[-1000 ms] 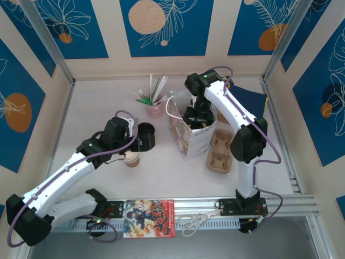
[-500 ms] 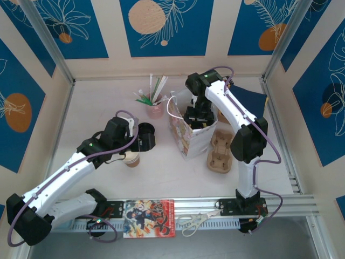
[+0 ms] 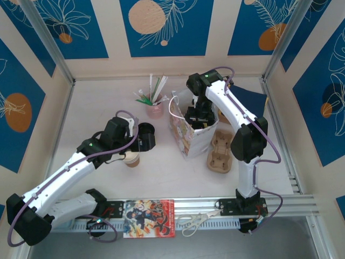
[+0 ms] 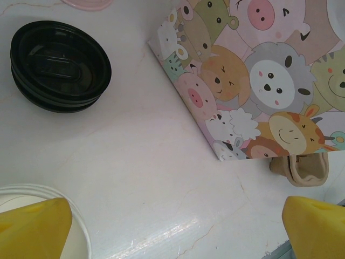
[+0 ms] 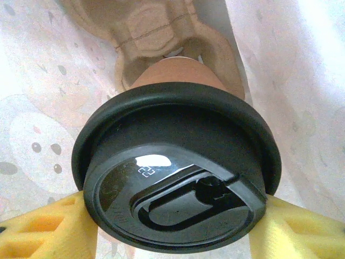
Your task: Pack the takeout coffee
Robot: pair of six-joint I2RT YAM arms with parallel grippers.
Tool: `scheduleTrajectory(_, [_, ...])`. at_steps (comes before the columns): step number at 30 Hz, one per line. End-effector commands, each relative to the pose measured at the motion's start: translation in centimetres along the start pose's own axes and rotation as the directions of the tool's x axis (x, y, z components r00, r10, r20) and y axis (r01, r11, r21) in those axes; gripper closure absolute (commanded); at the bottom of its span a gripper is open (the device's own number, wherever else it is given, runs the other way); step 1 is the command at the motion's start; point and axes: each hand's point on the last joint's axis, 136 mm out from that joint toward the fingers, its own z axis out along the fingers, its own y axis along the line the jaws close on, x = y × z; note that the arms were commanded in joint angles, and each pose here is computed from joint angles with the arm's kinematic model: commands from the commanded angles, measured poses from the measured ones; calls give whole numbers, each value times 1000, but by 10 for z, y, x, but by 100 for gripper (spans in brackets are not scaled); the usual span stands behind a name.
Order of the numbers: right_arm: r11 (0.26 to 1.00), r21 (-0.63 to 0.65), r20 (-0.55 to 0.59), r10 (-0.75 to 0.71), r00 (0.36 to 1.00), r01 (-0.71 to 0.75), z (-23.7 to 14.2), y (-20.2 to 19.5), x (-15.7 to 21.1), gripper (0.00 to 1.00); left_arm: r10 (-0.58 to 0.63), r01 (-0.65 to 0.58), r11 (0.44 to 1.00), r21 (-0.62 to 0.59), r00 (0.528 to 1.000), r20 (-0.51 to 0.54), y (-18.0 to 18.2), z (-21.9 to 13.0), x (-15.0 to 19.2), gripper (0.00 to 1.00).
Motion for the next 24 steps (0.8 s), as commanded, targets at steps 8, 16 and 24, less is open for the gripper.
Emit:
scheduleTrajectory(8, [1000,10,-34,5,999,-4,5,-5,5,36,-18,18,1000,-4,1000,-12,3,1,2,0])
scheduleTrajectory(16, [1000,10,-32,6,999,-6,6,-5,6,36,-16,16,1000,0,1000,-10,2,-1,2,0])
scheduleTrajectory(24, [1000,16,-36,5,999,-4,7,-6,5,36,-18,18,1000,3,1000,-14,2,-1,3,0])
